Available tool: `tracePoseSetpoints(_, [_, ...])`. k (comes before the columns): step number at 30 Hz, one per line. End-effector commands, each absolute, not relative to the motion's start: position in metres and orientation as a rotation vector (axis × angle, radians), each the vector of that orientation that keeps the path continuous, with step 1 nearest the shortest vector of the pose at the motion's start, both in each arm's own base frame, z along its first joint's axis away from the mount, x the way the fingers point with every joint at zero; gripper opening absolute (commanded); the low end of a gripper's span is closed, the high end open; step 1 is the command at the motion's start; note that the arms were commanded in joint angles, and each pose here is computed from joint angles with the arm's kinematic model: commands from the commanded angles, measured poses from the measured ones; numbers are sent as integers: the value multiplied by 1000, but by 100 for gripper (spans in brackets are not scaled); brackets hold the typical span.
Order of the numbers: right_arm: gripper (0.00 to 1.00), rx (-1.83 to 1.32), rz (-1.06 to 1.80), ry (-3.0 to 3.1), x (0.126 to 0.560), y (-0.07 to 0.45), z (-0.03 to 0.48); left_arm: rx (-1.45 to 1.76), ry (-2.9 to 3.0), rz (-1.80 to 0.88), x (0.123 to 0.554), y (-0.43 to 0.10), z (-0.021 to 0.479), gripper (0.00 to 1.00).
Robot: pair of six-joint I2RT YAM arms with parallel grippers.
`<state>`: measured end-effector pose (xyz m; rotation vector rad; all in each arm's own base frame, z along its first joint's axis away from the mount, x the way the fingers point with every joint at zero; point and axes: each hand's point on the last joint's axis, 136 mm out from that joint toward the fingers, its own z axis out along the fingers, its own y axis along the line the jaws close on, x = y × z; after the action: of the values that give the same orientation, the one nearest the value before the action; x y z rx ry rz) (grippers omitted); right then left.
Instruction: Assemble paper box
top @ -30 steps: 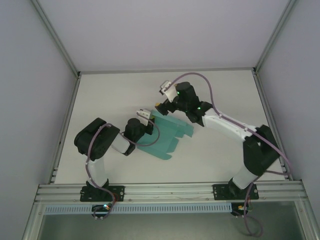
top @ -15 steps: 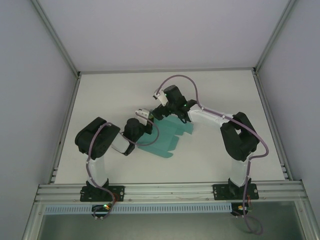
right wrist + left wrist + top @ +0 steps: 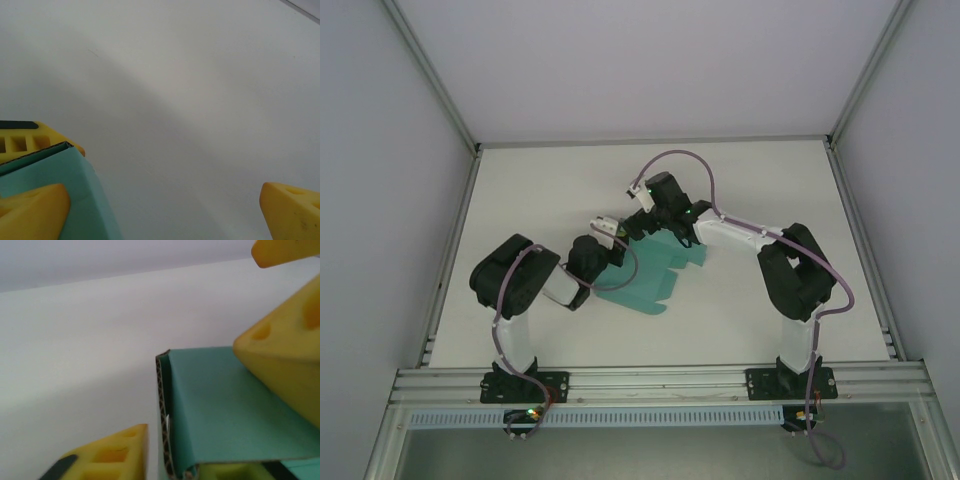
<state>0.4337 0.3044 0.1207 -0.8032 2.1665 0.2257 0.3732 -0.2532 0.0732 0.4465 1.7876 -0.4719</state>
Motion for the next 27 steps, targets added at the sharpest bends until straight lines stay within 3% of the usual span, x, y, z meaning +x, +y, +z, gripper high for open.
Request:
tracePoseSetpoints(1, [100,-957,256,2386,384,297,51,504,1770,-422,385,-261,79,6])
tracePoseSetpoints(2, [100,-959,272,2382,383,298,53,497,1784,-406,388,-260,76,0])
tracePoseSetpoints(8, [100,-887,273,2369,385,295,70,402,1816,-247,395,-236,68,0])
tracePoseSetpoints(13, [100,-697,245,2326,390,279,122,343,1870,-228,390,-222,67,0])
tracePoseSetpoints(19, [100,-476,90,2219,376,221,188,218,1872,-253,378,-207,96,0])
tracePoseSetpoints(27, [100,-379,102,2252,351,175,188,193,1900,-266,365,-202,117,0])
